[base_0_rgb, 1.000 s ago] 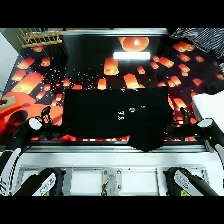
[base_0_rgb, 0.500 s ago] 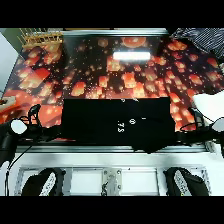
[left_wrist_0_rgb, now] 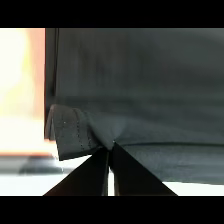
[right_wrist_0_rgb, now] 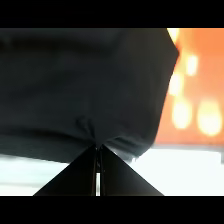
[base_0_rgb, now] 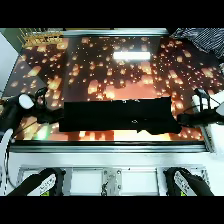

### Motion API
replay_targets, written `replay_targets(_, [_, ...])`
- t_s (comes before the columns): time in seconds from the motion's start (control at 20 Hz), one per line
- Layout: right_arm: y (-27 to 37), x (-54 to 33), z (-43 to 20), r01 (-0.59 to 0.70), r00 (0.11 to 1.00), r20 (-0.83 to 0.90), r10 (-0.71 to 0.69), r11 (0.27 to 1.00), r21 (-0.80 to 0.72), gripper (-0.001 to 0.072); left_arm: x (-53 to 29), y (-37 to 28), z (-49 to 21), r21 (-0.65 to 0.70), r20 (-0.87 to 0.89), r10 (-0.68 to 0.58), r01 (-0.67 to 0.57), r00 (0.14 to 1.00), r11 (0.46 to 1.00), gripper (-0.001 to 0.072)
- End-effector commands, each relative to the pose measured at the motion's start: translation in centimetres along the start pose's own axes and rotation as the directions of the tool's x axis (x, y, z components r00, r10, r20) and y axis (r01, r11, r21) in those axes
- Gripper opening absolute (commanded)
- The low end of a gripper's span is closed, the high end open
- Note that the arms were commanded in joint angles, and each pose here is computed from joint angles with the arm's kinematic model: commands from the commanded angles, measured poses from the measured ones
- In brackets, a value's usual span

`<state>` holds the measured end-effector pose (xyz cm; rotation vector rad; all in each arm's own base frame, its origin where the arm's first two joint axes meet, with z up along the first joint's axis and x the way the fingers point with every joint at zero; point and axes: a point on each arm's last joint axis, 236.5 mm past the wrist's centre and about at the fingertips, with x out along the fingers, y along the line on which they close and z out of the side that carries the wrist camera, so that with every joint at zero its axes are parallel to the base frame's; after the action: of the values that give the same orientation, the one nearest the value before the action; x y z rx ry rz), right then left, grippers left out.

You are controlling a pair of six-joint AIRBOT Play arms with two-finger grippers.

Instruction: Fold the clothes and pants, and hang the long-sleeved shirts on hangers.

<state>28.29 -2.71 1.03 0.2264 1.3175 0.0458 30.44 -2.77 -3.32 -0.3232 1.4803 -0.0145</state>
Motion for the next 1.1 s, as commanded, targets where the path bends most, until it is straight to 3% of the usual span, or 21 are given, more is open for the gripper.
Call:
replay_targets(0.0, [0.6, 1.3, 5.8, 0.013, 0.994, 0.106, -0.008, 0.999, -0.041, 0.0011, 1.8, -0.7, 4.1, 0.012, -0.025, 0.003, -0.003, 1.0, 1.0, 0.0005])
replay_targets(0.2, [1.4, 4.4, 9.8, 0.0, 0.986, 0.168, 0.009, 0.999, -0.053, 0.0012, 3.3, -1.2, 7.9, 0.01, -0.028, -0.006, 0.006, 1.0, 1.0, 0.0005])
replay_targets(0.4, [3.1, 6.9, 13.0, -0.105, 0.962, 0.258, 0.093, 0.994, 0.033, 0.0018, 4.4, -1.9, 10.9, 0.022, -0.015, -0.009, 0.01, 1.0, 1.0, 0.0007])
replay_targets(0.45, [3.5, 7.1, 13.9, -0.138, 0.951, 0.288, 0.114, 0.988, 0.063, 0.0023, 4.3, -2.0, 11.5, 0.024, -0.005, -0.011, 0.012, 1.0, 1.0, 0.0141])
replay_targets(0.5, [3.8, 7.2, 14.8, -0.171, 0.937, 0.322, 0.133, 0.981, 0.094, 0.0031, 4.0, -2.3, 12.4, 0.024, 0.018, -0.016, 0.016, 1.0, 1.0, 0.0475])
replay_targets(0.55, [4.1, 7.1, 15.6, -0.201, 0.924, 0.353, 0.147, 0.972, 0.119, 0.0193, 3.4, -2.8, 13.3, 0.024, 0.046, -0.032, 0.031, 0.998, 0.999, 0.0574])
replay_targets(0.6, [4.4, 6.7, 16.3, -0.228, 0.91, 0.382, 0.161, 0.964, 0.138, 0.054, 2.4, -3.2, 14.5, 0.019, 0.089, -0.051, 0.049, 0.995, 0.999, 0.0574])
replay_targets(0.65, [4.6, 6.4, 16.7, -0.24, 0.903, 0.395, 0.168, 0.96, 0.142, 0.069, 1.3, -3.5, 15.4, 0.02, 0.119, -0.064, 0.062, 0.991, 0.998, 0.0573])
replay_targets(0.7, [4.5, 5.8, 16.8, -0.236, 0.906, 0.388, 0.17, 0.963, 0.127, 0.0688, 0.1, -3.9, 16.0, 0.02, 0.148, -0.081, 0.079, 0.986, 0.997, 0.0535])
replay_targets(0.75, [4.1, 5.4, 16.4, -0.23, 0.911, 0.371, 0.178, 0.968, 0.101, 0.0688, -1.0, -4.1, 16.2, 0.03, 0.173, -0.084, 0.08, 0.981, 0.996, 0.0444])
replay_targets(0.9, [0.9, 5.5, 13.1, -0.22, 0.951, 0.241, 0.195, 0.972, 0.081, 0.0688, -3.3, -5.4, 15.4, 0.067, 0.192, -0.095, 0.084, 0.977, 0.994, 0.0005])
replay_targets(1.05, [-4.3, 6.6, 8.8, -0.204, 0.977, 0.096, 0.191, 0.968, 0.146, 0.0688, -3.3, -7.7, 12.9, 0.117, 0.18, -0.112, 0.091, 0.977, 0.989, 0.0005])
